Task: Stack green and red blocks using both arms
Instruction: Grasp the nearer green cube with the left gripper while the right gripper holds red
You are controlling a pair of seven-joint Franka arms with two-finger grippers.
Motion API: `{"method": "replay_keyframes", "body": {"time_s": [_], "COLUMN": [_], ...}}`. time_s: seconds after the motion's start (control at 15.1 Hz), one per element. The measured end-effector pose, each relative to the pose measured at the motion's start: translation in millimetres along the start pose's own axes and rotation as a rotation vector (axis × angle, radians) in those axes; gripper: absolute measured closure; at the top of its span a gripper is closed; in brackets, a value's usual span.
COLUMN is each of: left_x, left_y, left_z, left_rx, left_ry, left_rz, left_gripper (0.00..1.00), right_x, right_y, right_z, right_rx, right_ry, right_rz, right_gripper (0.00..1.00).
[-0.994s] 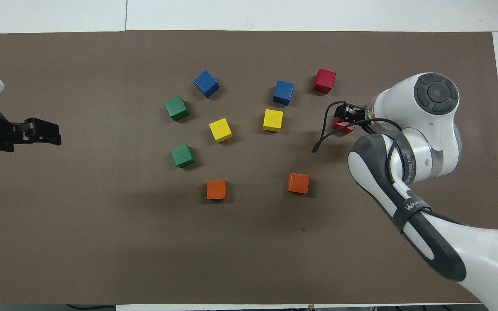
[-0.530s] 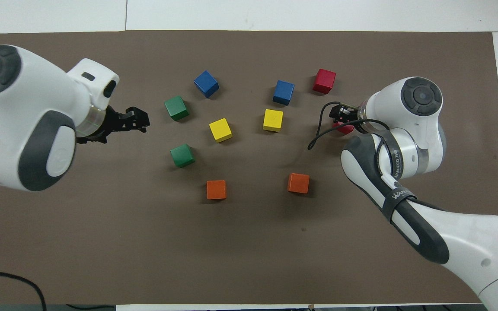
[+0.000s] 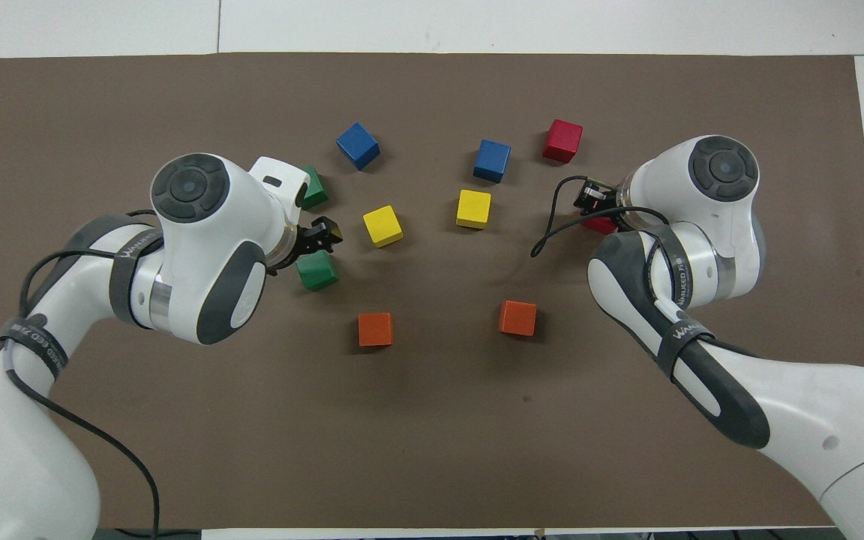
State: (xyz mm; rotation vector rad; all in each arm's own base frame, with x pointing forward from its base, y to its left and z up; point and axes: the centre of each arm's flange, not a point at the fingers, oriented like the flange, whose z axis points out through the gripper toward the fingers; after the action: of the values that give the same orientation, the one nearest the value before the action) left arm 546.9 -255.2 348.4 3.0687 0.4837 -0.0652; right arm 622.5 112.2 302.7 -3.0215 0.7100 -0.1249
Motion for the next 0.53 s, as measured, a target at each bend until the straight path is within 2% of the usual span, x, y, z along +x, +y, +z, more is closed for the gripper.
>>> {"method": "replay_keyframes", "body": {"time_s": [0.07,0.13,0.33,0.53], "left_x": [-5,-8,-8,-7], "left_y": [6,8,4,-2], "left_z": [10,20,35,46], "left_rx": [-0.003,-0.002,0.01,-0.008], "left_ry": [0.001,0.0,0.004,0.027], "left_rz": [-0.013,-0.022,0.002,0.014], "left_gripper": [0.0,0.0,0.0,0.0], "right_x": [0,1,2,11], "right_y": [0,0,0,7], "right_z": [1,1,1,-5], "right_rx": [0.003,0.004,0.004,-0.008], "right_ry": [0.004,0.006,0.007,0.006], "right_rz": [0.0,0.0,0.001,-0.035], "right_gripper": [0.35,0.44,0.44,0.44]}}
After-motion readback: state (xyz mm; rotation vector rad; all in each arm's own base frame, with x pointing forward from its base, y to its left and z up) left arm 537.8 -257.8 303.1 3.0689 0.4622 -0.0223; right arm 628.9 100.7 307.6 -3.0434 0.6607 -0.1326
